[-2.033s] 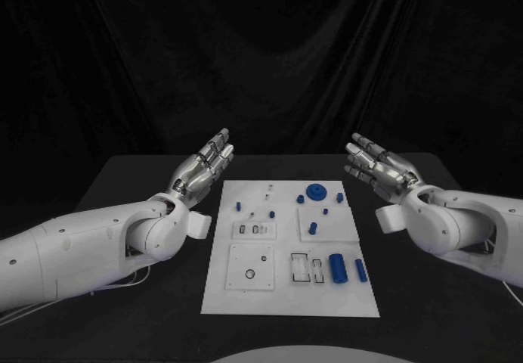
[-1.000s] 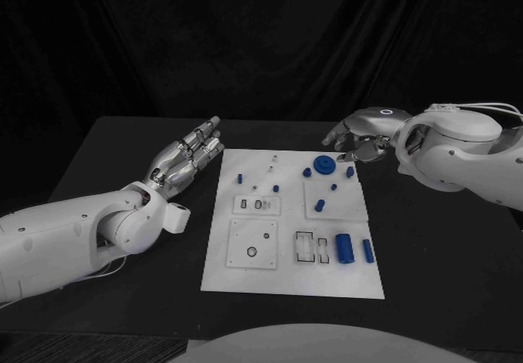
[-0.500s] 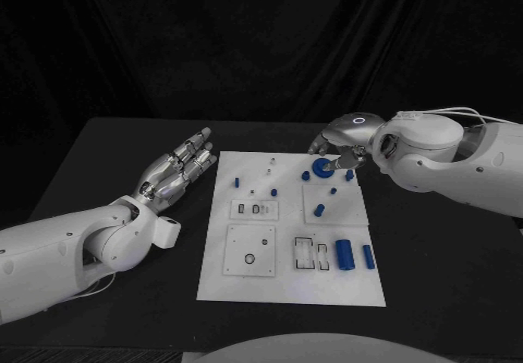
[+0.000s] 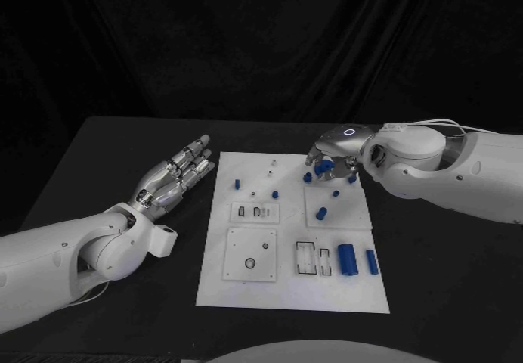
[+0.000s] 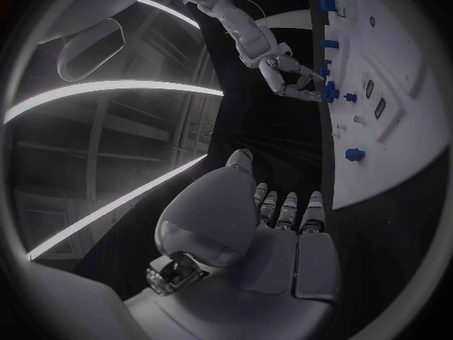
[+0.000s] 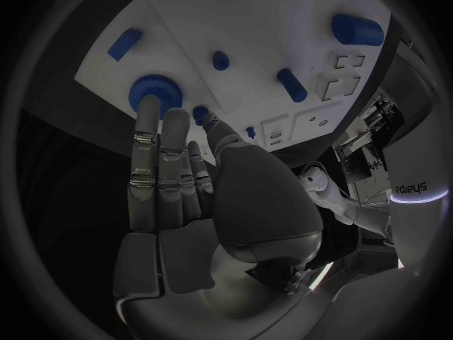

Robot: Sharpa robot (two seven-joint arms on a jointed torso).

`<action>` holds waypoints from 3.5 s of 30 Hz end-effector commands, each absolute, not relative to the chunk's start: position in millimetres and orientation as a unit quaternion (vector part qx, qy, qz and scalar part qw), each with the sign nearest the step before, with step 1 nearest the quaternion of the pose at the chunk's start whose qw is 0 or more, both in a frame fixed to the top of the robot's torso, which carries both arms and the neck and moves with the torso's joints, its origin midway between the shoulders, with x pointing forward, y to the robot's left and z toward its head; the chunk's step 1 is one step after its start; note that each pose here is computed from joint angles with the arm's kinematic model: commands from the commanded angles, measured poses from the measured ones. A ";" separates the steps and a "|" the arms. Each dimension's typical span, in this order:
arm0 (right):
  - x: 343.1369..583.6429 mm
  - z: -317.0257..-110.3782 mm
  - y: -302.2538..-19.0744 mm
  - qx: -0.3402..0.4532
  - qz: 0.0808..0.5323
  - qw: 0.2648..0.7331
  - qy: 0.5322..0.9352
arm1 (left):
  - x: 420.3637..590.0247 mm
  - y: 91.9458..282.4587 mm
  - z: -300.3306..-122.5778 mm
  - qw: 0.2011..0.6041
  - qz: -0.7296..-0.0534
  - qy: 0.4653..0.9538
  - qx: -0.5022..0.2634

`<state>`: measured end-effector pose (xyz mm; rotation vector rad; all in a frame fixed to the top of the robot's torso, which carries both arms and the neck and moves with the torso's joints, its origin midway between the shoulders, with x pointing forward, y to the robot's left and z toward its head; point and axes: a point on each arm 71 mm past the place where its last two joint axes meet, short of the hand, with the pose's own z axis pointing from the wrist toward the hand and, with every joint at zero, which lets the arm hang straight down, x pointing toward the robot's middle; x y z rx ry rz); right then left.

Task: Assemble the parts on the task board

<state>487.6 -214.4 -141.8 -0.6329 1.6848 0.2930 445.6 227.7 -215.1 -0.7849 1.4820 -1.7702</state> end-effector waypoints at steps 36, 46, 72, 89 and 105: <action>495.4 -168.7 -205.4 -0.285 0.172 0.616 0.714 | 448.8 226.6 -211.8 0.344 -0.700 0.560 -0.280; 496.0 -168.5 -203.2 -0.287 0.176 0.618 0.710 | 449.9 226.4 -213.0 0.341 -0.698 0.564 -0.281; 499.5 -174.1 -208.3 -0.281 0.152 0.602 0.731 | 451.7 223.3 -216.3 0.323 -0.695 0.577 -0.283; 500.6 -178.1 -212.9 -0.280 0.152 0.602 0.732 | 452.3 223.0 -216.8 0.324 -0.694 0.578 -0.283; 499.9 -169.7 -200.5 -0.275 0.213 0.638 0.688 | 452.9 222.9 -217.2 0.323 -0.693 0.579 -0.284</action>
